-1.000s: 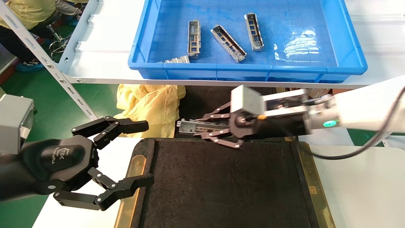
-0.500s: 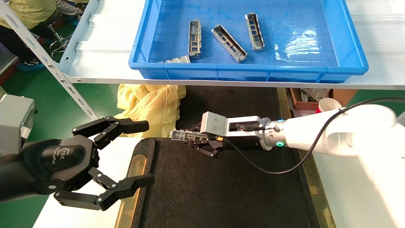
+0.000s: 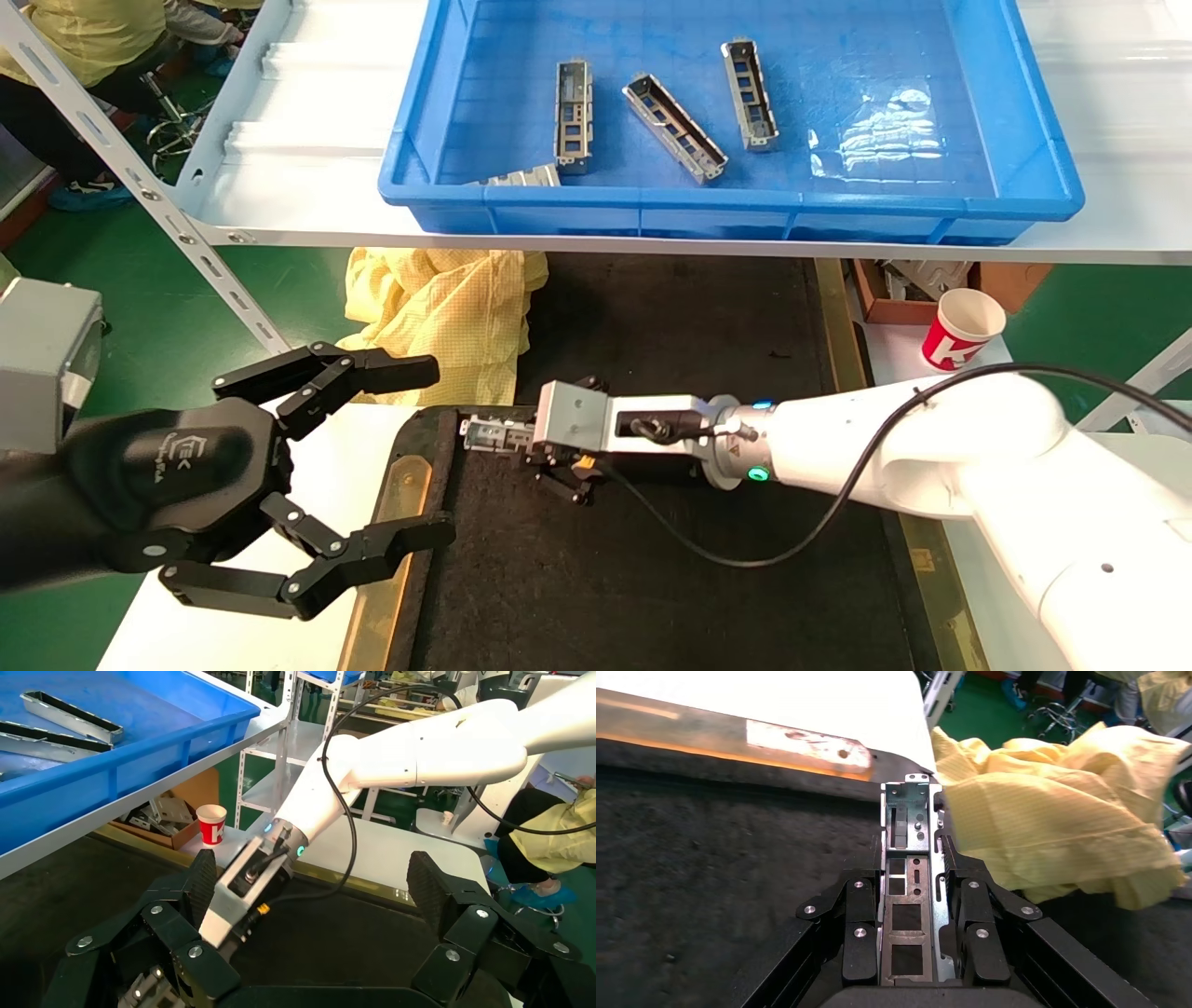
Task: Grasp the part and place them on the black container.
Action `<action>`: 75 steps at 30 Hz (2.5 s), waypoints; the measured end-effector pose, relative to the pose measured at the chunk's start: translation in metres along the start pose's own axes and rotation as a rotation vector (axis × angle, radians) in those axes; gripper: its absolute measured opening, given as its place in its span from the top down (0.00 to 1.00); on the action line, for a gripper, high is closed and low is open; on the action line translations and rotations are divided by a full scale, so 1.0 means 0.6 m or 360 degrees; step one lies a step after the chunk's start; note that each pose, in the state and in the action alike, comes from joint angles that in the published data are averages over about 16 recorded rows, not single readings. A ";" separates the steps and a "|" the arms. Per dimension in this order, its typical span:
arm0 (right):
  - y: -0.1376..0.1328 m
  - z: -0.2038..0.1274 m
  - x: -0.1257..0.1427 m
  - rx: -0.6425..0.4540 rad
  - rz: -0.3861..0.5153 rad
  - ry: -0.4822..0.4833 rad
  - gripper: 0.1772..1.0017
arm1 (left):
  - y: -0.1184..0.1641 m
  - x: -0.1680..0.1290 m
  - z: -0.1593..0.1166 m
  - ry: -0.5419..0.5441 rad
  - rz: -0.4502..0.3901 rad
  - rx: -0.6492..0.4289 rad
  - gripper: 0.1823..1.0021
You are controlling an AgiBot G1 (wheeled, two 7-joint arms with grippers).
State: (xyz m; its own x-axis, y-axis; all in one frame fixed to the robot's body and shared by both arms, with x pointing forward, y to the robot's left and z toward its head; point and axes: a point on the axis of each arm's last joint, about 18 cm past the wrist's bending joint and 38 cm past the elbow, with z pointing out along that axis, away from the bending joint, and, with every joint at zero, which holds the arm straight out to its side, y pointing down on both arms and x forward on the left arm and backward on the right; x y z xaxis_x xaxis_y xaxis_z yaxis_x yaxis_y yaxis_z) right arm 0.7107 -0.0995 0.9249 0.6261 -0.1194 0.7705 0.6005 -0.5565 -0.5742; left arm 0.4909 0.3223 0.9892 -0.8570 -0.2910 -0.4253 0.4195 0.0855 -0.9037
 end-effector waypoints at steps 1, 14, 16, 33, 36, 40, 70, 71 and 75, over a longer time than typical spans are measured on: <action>-0.001 0.003 -0.004 0.0001 0.0002 -0.0006 0.79 | 0.000 0.000 0.000 0.0000 0.0000 0.0000 0.00; -0.007 0.032 -0.038 0.0002 0.0029 -0.0058 0.79 | 0.000 0.000 0.000 0.0000 0.0000 0.0000 0.00; -0.006 0.035 -0.042 -0.0001 0.0033 -0.0062 0.79 | 0.000 0.000 0.000 0.0000 0.0000 0.0000 0.00; 0.004 0.049 -0.061 -0.0031 0.0046 -0.0078 0.79 | 0.000 0.000 0.000 0.0000 0.0000 0.0000 0.00; 0.004 0.050 -0.063 -0.0034 0.0046 -0.0080 0.79 | 0.000 0.000 0.000 0.0000 0.0000 0.0000 0.00; 0.004 0.052 -0.066 -0.0039 0.0041 -0.0084 0.79 | 0.000 0.000 0.000 0.0000 0.0000 0.0000 0.00; -0.016 0.035 -0.038 0.0029 0.0049 -0.0072 0.54 | 0.000 0.000 0.000 0.0000 0.0000 0.0000 0.00; -0.017 0.033 -0.036 0.0038 0.0060 -0.0072 0.51 | 0.000 0.000 0.000 0.0000 0.0000 0.0000 0.00; -0.018 0.018 -0.028 0.0078 0.0121 -0.0072 0.41 | 0.000 0.000 0.000 0.0000 0.0000 0.0000 0.00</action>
State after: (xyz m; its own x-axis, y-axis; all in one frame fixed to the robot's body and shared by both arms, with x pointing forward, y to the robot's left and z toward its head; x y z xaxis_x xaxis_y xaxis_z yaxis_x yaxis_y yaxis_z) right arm 0.6993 -0.0825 0.9152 0.6919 -0.1219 0.7117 0.5733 -0.5064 -0.6441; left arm 0.4910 0.3223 0.9892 -0.8570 -0.2912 -0.4253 0.4194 0.0855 -0.9038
